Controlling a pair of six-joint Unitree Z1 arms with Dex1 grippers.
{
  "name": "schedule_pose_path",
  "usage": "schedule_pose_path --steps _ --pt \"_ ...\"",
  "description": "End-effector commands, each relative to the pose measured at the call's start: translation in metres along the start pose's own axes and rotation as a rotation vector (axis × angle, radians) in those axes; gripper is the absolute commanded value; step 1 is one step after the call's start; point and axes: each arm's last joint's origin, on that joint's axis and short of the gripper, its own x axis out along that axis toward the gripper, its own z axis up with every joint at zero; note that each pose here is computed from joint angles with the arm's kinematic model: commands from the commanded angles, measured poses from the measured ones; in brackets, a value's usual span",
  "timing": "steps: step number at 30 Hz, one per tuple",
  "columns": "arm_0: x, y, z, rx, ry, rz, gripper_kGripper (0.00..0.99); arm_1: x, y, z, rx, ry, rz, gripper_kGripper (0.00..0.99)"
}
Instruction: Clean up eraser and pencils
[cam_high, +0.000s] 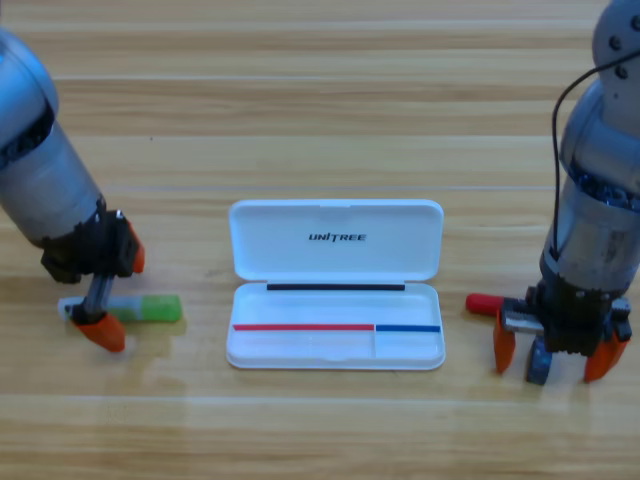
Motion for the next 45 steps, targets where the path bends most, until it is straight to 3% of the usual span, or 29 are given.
schedule_pose_path --steps 1,8,15,18,22,26,28,30,35,45 --pt "0.026 -0.005 -0.01 -0.041 0.019 -0.052 0.888 0.029 0.0 0.012 0.03 0.041 -0.064 0.807" --pt "0.032 -0.008 -0.015 -0.053 0.034 -0.039 0.854 0.033 0.0 0.013 0.018 0.047 -0.069 0.387" --pt "0.035 -0.009 -0.018 -0.055 0.06 -0.022 0.749 0.028 -0.003 0.01 -0.032 0.046 -0.068 0.006" --pt "0.035 -0.008 -0.018 -0.055 0.077 -0.003 0.655 0.006 -0.006 0.006 -0.107 0.051 -0.077 0.0" --pt "0.035 -0.007 -0.019 -0.051 0.093 0.009 0.466 -0.053 -0.007 -0.012 -0.401 -0.025 -0.086 0.0" --pt "0.033 -0.005 -0.019 -0.033 0.102 0.024 0.118 -0.105 -0.019 -0.025 -0.589 -0.162 -0.034 0.0" --pt "0.032 -0.004 -0.019 -0.034 0.1 0.03 0.0 -0.117 -0.021 -0.029 -0.738 -0.185 -0.013 0.0" --pt "0.028 -0.004 -0.018 -0.037 0.095 0.041 0.0 -0.121 -0.016 -0.032 -1.06 -0.119 0.03 0.0" --pt "0.015 -0.003 -0.017 -0.044 0.096 0.046 0.0 -0.105 0.003 -0.031 -1.447 0.039 0.065 0.002" --pt "-0.062 0.002 0.029 -0.029 0.054 0.044 0.0 -0.068 0.059 -0.018 -1.711 0.073 -0.002 0.002"
